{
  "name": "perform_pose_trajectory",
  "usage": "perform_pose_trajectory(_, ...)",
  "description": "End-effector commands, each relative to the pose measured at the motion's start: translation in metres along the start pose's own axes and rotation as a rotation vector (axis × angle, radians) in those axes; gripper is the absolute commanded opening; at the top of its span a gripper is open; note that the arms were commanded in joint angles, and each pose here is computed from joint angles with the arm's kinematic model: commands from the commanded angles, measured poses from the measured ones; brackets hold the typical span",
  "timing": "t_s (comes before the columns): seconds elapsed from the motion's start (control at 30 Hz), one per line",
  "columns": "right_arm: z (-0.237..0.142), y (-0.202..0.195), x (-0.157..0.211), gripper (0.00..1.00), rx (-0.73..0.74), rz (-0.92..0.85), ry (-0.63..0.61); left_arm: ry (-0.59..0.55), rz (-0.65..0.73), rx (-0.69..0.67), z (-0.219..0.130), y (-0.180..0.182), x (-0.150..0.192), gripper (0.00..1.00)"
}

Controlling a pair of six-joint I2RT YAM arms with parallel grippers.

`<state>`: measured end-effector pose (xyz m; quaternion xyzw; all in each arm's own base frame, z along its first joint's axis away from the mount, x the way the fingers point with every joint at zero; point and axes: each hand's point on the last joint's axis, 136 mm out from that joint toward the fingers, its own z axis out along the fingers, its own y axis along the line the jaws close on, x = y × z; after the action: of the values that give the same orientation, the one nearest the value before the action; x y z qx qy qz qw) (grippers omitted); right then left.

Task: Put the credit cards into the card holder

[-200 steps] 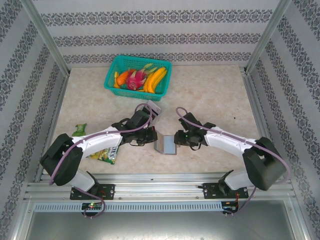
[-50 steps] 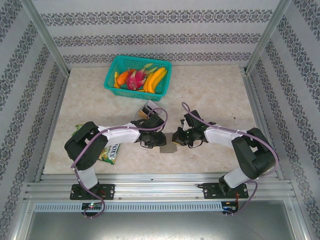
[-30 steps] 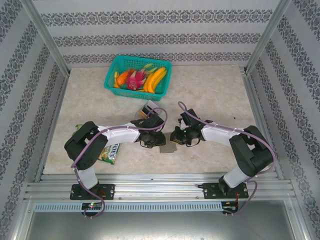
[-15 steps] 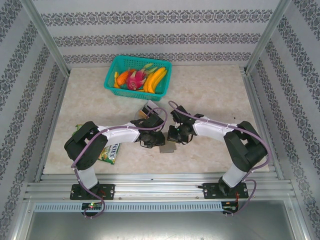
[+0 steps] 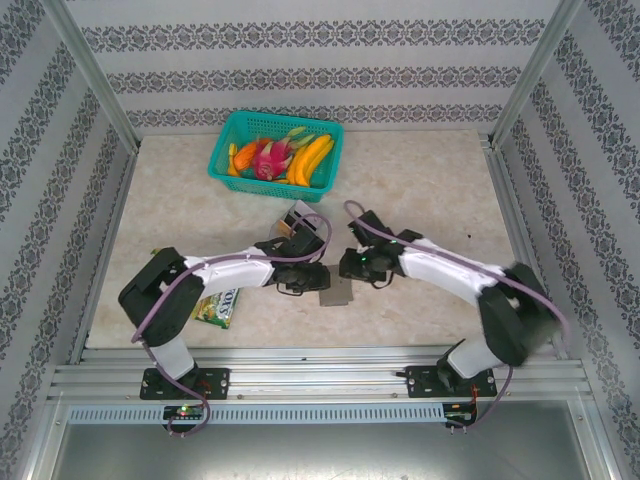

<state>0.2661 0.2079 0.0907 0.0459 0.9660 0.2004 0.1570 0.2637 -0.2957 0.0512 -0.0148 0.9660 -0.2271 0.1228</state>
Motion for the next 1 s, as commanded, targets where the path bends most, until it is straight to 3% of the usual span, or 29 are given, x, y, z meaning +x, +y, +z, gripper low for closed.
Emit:
perform_pose_trajectory(0.0, -0.062, -0.046, -0.048, 0.47, 0.138, -0.038, -0.314, -0.169, 0.063, -0.034, -0.042, 0.0, -0.028, 0.41)
perform_pose_trajectory(0.13, -0.119, -0.108, -0.081, 0.7, 0.382, -0.08, -0.628, -0.353, 0.122, -0.169, -0.09, 0.026, -0.054, 0.54)
perform_pose_trajectory(0.2, -0.14, -0.13, -0.092, 0.92, 0.502, -0.126, -0.755, -0.467, 0.126, -0.286, -0.119, 0.054, -0.07, 0.63)
perform_pose_trajectory(0.23, -0.143, -0.139, -0.096, 0.97, 0.548, -0.141, -0.798, -0.509, 0.113, -0.333, -0.131, 0.069, -0.078, 0.72)
perform_pose_trajectory(0.3, -0.144, -0.157, -0.104, 0.97, 0.634, -0.177, -0.857, -0.596, 0.056, -0.432, -0.16, 0.106, -0.092, 0.91)
perform_pose_trajectory(0.37, -0.132, -0.174, -0.108, 0.97, 0.661, -0.177, -0.841, -0.656, -0.001, -0.517, -0.182, 0.14, -0.099, 0.99)
perform_pose_trajectory(0.57, -0.085, -0.205, -0.12, 0.98, 0.681, -0.193, -0.722, -0.768, -0.133, -0.74, -0.235, 0.224, -0.087, 1.0)
perform_pose_trajectory(0.67, -0.074, -0.204, -0.134, 0.97, 0.639, -0.212, -0.763, -0.792, -0.142, -0.817, -0.242, 0.253, -0.078, 1.0)
perform_pose_trajectory(0.8, -0.072, -0.188, -0.155, 0.98, 0.54, -0.29, -0.86, -0.842, -0.089, -0.898, -0.245, 0.273, -0.072, 1.0)
perform_pose_trajectory(0.97, -0.056, -0.179, -0.167, 0.96, 0.407, -0.288, -0.798, -0.915, -0.048, -0.874, -0.231, 0.281, -0.077, 1.0)
